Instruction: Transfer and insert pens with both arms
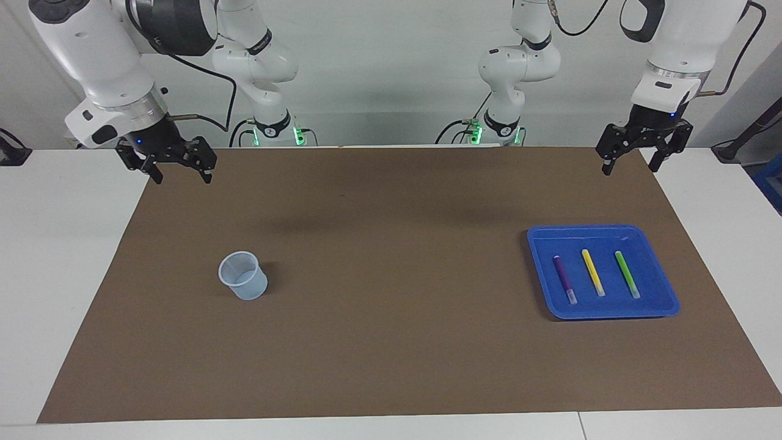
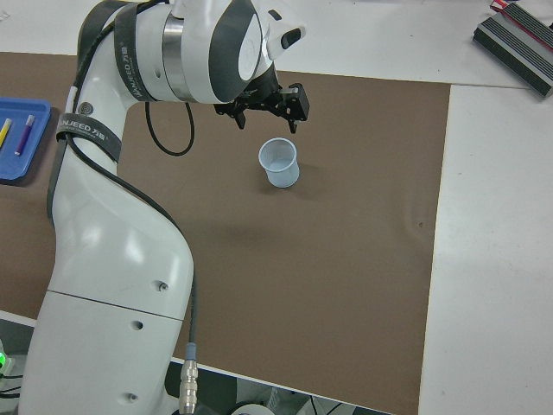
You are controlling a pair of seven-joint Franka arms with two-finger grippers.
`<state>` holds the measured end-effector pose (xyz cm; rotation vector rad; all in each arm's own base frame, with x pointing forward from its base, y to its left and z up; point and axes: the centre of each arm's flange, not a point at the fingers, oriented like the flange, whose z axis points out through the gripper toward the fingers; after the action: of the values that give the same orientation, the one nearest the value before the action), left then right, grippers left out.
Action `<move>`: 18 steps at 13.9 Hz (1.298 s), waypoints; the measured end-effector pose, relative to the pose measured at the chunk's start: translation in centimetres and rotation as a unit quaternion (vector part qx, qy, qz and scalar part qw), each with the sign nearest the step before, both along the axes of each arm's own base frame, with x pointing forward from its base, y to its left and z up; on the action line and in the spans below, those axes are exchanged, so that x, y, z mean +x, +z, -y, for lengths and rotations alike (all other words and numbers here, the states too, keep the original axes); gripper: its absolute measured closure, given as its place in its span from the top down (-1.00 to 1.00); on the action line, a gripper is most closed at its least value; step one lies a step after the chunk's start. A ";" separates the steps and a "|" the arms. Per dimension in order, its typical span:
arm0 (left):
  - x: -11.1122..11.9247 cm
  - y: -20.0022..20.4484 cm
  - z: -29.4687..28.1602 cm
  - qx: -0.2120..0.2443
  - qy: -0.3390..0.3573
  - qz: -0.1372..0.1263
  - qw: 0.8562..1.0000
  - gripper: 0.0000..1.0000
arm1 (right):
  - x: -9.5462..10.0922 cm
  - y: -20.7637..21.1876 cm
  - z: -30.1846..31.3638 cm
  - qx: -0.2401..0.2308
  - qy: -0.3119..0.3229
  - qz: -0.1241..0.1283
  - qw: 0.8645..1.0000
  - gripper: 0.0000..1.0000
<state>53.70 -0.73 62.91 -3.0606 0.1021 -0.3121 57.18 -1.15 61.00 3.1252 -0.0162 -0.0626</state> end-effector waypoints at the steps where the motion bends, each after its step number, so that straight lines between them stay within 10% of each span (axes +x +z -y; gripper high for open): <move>1: 0.0 0.0 0.0 0.000 0.000 0.000 1.000 1.00 | 0.0 0.0 0.0 0.000 0.000 0.000 1.000 1.00; 18: 0.0 0.0 0.0 0.000 0.000 0.000 1.000 1.00 | 0.0 0.0 -0.4 0.000 0.004 0.001 1.000 1.00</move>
<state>53.70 -0.73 62.91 -3.0606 0.1021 -0.3121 57.20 -0.73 61.03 3.1252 -0.0048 -0.0598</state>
